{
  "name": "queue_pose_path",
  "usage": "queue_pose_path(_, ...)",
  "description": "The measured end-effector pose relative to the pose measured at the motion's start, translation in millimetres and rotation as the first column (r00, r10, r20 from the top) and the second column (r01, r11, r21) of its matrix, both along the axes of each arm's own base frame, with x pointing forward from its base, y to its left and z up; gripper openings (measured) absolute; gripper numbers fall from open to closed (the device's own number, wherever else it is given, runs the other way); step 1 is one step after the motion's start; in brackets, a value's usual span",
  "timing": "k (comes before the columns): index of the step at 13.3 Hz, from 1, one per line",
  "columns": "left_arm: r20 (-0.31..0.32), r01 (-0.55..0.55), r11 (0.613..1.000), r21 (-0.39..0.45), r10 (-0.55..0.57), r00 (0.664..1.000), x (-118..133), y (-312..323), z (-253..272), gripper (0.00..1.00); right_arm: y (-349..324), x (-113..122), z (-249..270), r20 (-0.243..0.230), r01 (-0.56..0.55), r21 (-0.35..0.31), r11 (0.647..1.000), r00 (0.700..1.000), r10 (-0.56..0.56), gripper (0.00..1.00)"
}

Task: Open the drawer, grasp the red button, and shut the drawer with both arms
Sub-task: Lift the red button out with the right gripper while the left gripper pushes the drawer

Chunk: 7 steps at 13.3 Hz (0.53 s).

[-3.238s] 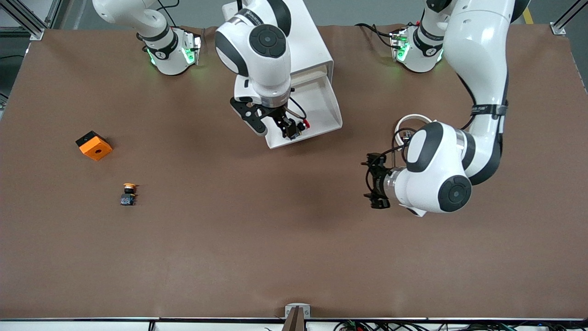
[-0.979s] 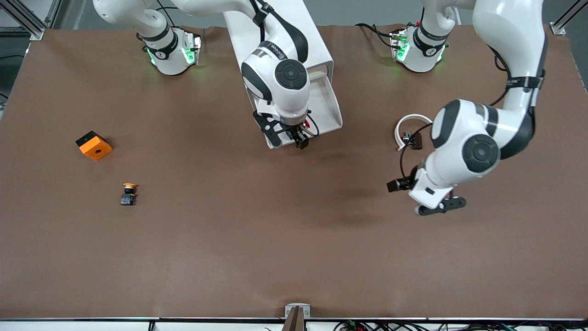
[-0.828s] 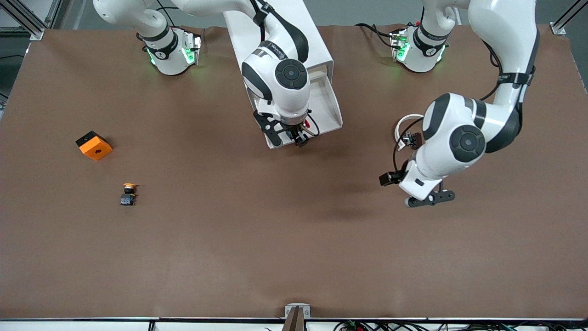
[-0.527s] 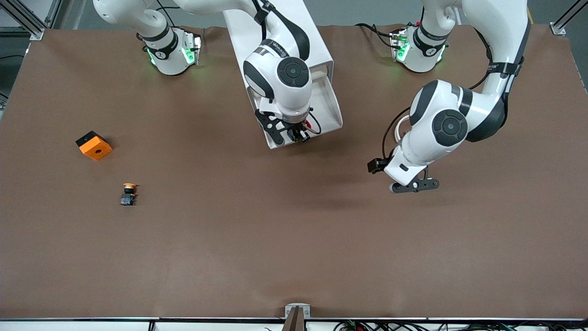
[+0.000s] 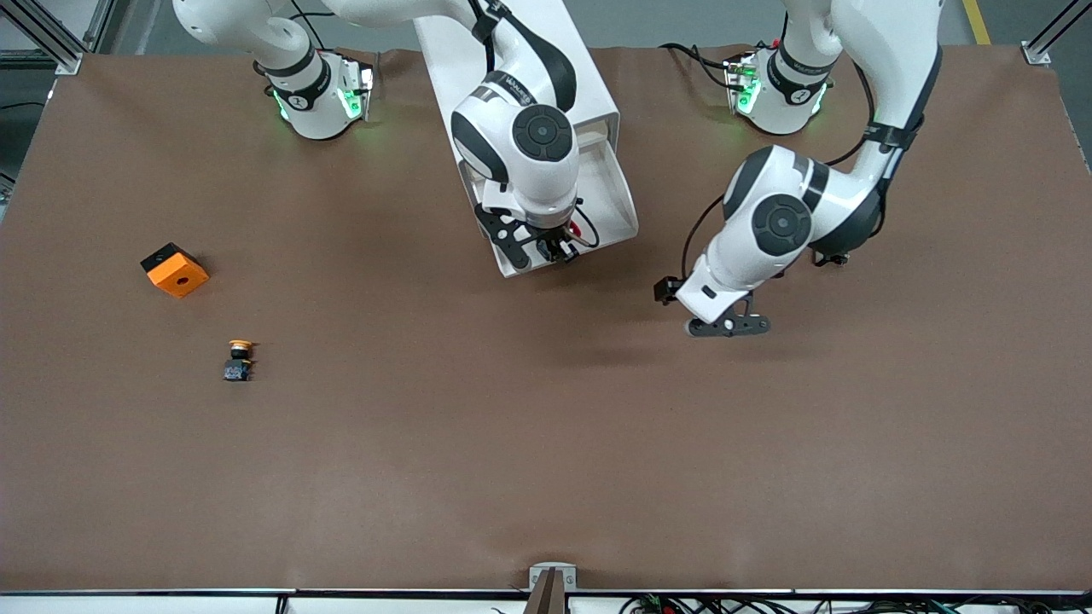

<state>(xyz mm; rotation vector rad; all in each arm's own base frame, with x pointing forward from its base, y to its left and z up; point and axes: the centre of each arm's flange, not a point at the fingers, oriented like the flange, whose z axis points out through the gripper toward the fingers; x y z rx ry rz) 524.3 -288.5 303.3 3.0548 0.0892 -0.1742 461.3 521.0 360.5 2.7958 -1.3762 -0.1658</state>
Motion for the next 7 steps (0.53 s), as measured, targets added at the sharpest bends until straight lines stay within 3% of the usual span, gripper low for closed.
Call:
queue_pose_path(4,-0.012,-0.043,0.999,-0.009,0.043,0.999,-24,-38,2,1.00,-62,59,55,-0.022,-0.189,0.037,0.981,0.982,0.190,0.41)
queue_pose_path(7,-0.032,-0.132,0.991,-0.008,0.132,0.991,-42,-63,-7,1.00,-134,100,87,-0.021,-0.337,0.063,0.940,0.941,0.338,0.41)
